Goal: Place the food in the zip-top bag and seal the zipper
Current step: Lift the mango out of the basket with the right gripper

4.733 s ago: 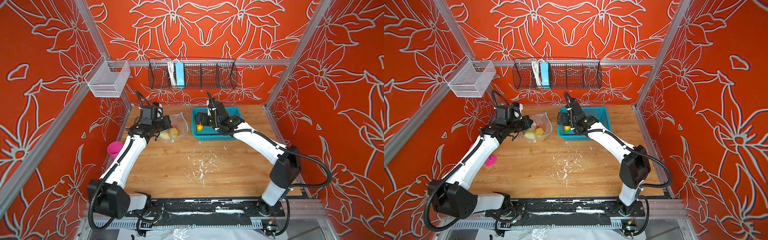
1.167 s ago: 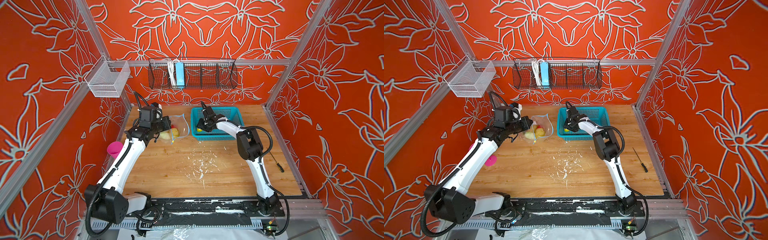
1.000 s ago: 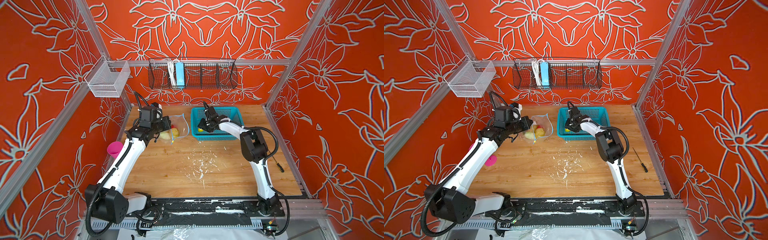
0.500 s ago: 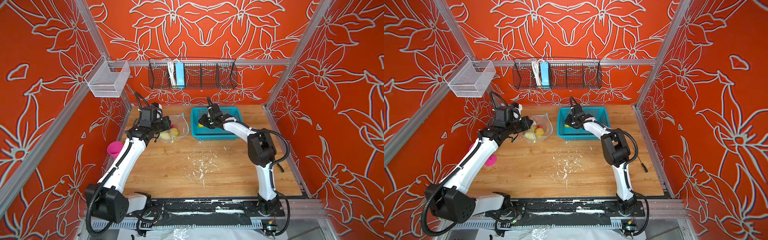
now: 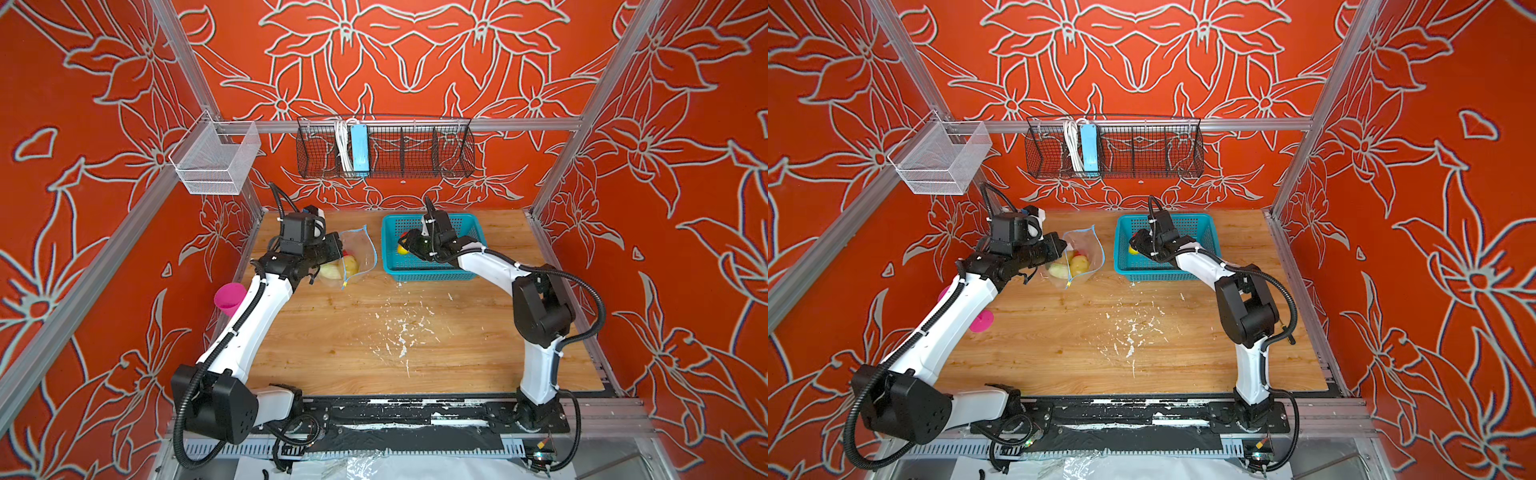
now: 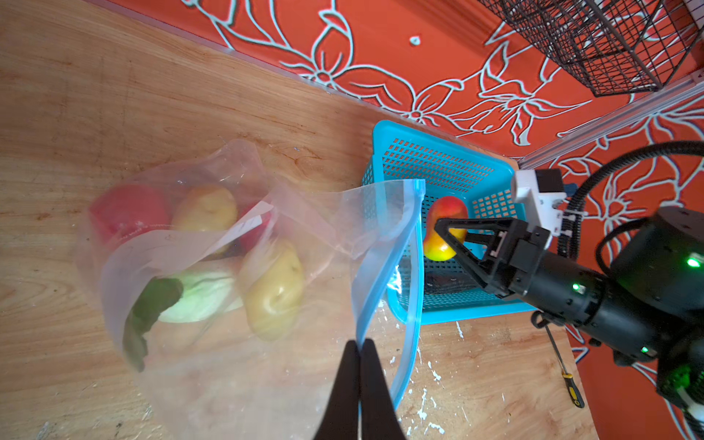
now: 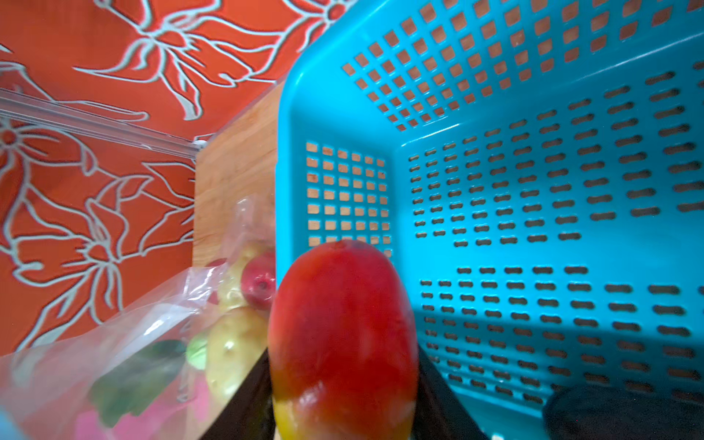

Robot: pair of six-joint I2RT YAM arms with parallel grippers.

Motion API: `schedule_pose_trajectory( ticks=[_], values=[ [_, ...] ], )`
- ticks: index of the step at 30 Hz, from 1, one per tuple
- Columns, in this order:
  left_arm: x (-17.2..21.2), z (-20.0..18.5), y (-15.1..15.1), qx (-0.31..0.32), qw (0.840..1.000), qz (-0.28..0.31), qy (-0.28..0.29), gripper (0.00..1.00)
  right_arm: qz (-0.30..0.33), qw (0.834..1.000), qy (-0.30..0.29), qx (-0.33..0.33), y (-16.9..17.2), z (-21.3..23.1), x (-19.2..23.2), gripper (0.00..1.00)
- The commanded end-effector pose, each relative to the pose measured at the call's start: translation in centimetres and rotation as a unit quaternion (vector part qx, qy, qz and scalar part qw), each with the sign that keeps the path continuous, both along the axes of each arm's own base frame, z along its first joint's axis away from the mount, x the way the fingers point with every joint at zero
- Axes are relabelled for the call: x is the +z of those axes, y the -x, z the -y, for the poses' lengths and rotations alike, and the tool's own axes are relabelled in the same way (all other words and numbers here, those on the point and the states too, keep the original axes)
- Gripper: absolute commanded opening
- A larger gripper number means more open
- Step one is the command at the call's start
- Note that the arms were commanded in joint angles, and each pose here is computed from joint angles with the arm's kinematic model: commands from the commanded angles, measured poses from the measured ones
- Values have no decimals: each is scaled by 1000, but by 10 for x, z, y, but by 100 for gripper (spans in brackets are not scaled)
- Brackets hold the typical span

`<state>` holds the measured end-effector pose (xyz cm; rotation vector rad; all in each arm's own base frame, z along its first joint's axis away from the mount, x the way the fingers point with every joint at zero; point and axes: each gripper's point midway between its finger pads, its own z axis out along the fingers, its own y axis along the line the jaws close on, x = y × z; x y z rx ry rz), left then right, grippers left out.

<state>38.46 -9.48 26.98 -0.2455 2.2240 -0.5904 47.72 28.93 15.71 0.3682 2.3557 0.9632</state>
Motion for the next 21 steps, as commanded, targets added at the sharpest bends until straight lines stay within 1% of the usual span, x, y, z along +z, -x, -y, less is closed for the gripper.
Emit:
schedule_pose_trajectory(
  ticks=[1, 12, 21],
  values=[
    [-1, 3, -2, -4, 1000, 1, 3, 0, 20, 999, -41, -8, 1, -2, 24, 37],
    [1, 0, -2, 2, 1000, 6, -5, 0, 43, 998, -53, -12, 19, 3, 45, 37],
    [1, 1, -2, 1, 1000, 4, -4, 0, 67, 996, -61, 15, 47, -21, 69, 37]
  ],
)
